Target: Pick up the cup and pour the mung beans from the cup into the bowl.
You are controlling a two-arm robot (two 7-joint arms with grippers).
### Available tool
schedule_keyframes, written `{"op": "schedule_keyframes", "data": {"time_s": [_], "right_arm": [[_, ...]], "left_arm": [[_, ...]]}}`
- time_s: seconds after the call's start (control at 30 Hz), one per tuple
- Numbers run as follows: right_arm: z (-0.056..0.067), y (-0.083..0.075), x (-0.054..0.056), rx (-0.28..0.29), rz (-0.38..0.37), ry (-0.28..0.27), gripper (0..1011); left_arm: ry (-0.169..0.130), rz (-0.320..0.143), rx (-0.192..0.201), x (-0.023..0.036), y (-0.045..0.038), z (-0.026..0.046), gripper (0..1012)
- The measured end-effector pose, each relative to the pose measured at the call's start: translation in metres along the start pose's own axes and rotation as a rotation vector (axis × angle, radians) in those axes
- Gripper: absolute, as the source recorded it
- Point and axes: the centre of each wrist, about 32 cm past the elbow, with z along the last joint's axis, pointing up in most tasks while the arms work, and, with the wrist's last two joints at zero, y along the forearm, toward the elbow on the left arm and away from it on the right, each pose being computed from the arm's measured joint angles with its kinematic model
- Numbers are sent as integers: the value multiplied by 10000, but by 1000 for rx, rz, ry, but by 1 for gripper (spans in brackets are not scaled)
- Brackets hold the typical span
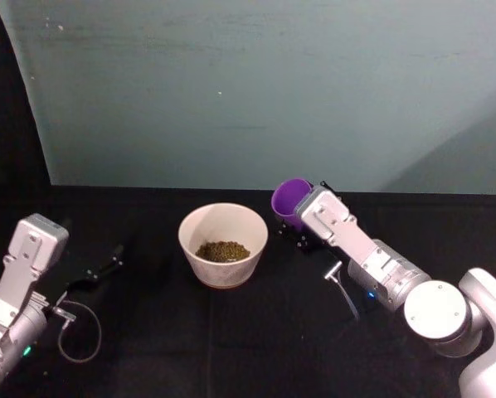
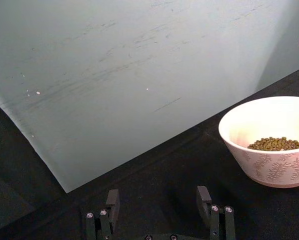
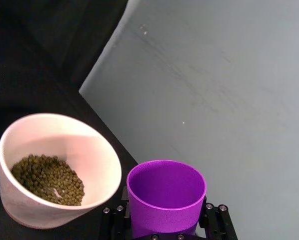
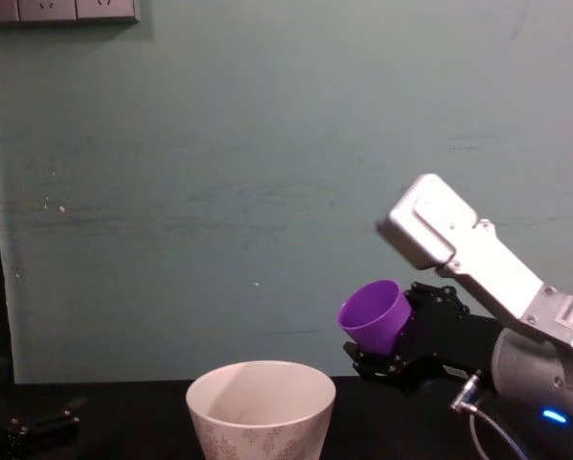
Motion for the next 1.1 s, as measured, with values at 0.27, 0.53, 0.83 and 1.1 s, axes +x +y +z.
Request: {"op": "schedule_keyframes", "data": {"time_s": [0.27, 0.53, 0.83, 1.1], "right_arm": [[-221, -10, -55, 32, -2, 199, 733], [-417, -30, -147, 57, -17, 374, 733], [-538, -58, -231, 57, -26, 472, 732], [-633, -80, -314, 79, -45, 532, 732]], "left_arm": [[0, 0, 0, 0, 0, 0, 1011], [0, 0, 0, 0, 0, 0, 1011], [0, 0, 0, 0, 0, 0, 1011], [0, 0, 0, 0, 0, 0, 1011]]}}
